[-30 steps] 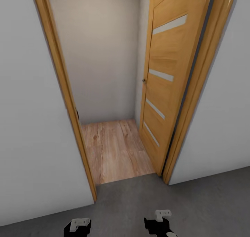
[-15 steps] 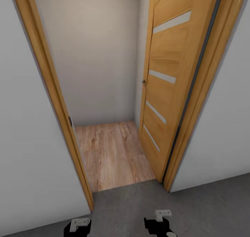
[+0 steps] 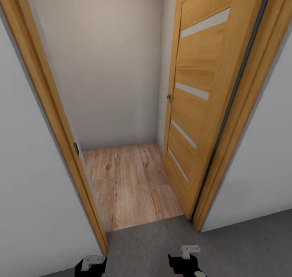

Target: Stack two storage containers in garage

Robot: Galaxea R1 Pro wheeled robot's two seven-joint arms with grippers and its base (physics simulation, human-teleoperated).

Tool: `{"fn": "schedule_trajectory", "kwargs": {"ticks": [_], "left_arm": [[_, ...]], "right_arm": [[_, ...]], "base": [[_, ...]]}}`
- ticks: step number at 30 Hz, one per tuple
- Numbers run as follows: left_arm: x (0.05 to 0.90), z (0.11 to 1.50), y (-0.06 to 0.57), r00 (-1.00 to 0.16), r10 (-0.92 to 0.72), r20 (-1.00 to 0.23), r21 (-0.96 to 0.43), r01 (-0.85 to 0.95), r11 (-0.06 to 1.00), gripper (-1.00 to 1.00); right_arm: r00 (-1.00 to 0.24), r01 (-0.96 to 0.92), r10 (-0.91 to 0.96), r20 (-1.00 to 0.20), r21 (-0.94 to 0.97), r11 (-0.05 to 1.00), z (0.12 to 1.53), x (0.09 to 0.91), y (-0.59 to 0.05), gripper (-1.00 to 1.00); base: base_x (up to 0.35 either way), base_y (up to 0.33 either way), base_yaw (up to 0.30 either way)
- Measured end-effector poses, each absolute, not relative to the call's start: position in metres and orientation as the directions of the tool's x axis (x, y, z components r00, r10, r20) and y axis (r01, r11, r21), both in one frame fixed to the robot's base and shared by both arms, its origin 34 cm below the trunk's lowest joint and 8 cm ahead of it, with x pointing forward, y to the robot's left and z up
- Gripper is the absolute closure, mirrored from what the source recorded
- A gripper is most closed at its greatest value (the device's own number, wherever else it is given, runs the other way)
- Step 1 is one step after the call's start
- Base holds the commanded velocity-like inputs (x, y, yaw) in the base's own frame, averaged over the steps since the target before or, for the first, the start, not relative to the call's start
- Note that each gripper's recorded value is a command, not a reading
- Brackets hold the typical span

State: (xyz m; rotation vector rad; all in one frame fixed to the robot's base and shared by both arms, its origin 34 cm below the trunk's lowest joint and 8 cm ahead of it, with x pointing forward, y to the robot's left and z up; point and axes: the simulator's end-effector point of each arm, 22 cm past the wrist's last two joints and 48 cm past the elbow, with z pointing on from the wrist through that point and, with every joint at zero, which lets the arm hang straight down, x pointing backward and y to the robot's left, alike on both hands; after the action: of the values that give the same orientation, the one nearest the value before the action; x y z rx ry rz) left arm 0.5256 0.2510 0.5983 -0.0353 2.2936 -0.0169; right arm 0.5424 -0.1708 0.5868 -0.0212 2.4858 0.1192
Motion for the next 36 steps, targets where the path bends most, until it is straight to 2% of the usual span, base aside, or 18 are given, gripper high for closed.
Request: {"fn": "schedule_trajectory", "kwargs": {"ticks": [13, 27, 36], "left_arm": [[0.5255, 0.5983, 0.2509, -0.661, -0.031, -0.749, -0.024, -0.020, 1.000, -1.00], [0.5254, 0.5986, 0.2509, -0.661, -0.031, -0.750, -0.024, -0.020, 1.000, -1.00], [0.5256, 0.5983, 0.2510, -0.661, -0.031, -0.749, -0.024, -0.020, 1.000, -1.00]], "right_arm": [[-0.795, -0.046, 0.013, -0.607, 0.080, 0.996, 0.5867, 0.5422, -0.1707, -1.00], [-0.795, -0.046, 0.012, -0.607, 0.080, 0.996, 0.5869, 0.5418, -0.1706, -1.00], [-0.795, -0.046, 0.012, -0.607, 0.080, 0.996, 0.5866, 0.5421, -0.1706, -1.00]], "base": [[0.026, 0.000, 0.000], [0.320, 0.000, 0.000], [0.085, 0.000, 0.000]]}}
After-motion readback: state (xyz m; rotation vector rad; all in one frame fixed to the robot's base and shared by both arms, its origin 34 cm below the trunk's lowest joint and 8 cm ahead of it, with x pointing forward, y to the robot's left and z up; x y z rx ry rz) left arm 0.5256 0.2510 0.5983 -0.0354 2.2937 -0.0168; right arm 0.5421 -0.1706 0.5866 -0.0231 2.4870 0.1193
